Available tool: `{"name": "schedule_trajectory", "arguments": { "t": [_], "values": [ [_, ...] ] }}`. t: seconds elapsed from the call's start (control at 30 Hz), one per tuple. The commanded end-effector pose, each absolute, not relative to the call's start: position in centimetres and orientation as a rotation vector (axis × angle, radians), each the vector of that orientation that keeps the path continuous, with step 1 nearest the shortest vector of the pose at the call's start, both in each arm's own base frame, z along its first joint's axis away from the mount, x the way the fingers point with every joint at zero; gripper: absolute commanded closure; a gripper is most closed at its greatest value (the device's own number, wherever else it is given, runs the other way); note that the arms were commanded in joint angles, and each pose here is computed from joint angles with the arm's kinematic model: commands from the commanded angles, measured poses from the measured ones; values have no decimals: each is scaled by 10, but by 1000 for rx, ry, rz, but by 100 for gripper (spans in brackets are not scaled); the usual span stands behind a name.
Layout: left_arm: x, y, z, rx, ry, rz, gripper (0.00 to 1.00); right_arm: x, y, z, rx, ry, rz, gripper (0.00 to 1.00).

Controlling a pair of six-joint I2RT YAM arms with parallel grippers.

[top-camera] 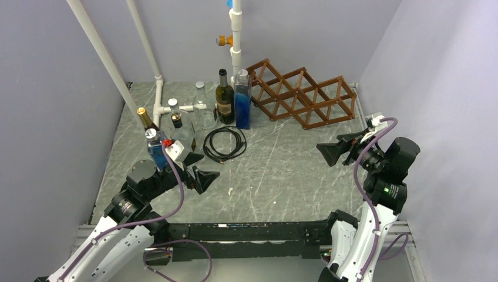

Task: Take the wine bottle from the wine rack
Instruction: Reset both arms

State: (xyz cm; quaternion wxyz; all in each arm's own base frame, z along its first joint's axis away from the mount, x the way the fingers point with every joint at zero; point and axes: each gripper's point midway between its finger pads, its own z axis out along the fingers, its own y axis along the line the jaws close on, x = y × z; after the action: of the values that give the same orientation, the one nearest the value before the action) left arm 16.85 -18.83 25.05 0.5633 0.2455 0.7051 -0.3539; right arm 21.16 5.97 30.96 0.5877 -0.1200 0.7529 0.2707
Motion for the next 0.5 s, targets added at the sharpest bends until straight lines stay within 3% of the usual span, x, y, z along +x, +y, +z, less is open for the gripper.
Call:
{"name": "schedule_trajectory", "arguments": {
  "t": [0.0,0.47],
  "values": [
    [168,-189,260,592,1606,-828,0,215,56,316,-239,1737,616,0],
    [168,-190,259,598,1607,-832,0,217,51,312,-198,1756,595,0]
  ]
}}
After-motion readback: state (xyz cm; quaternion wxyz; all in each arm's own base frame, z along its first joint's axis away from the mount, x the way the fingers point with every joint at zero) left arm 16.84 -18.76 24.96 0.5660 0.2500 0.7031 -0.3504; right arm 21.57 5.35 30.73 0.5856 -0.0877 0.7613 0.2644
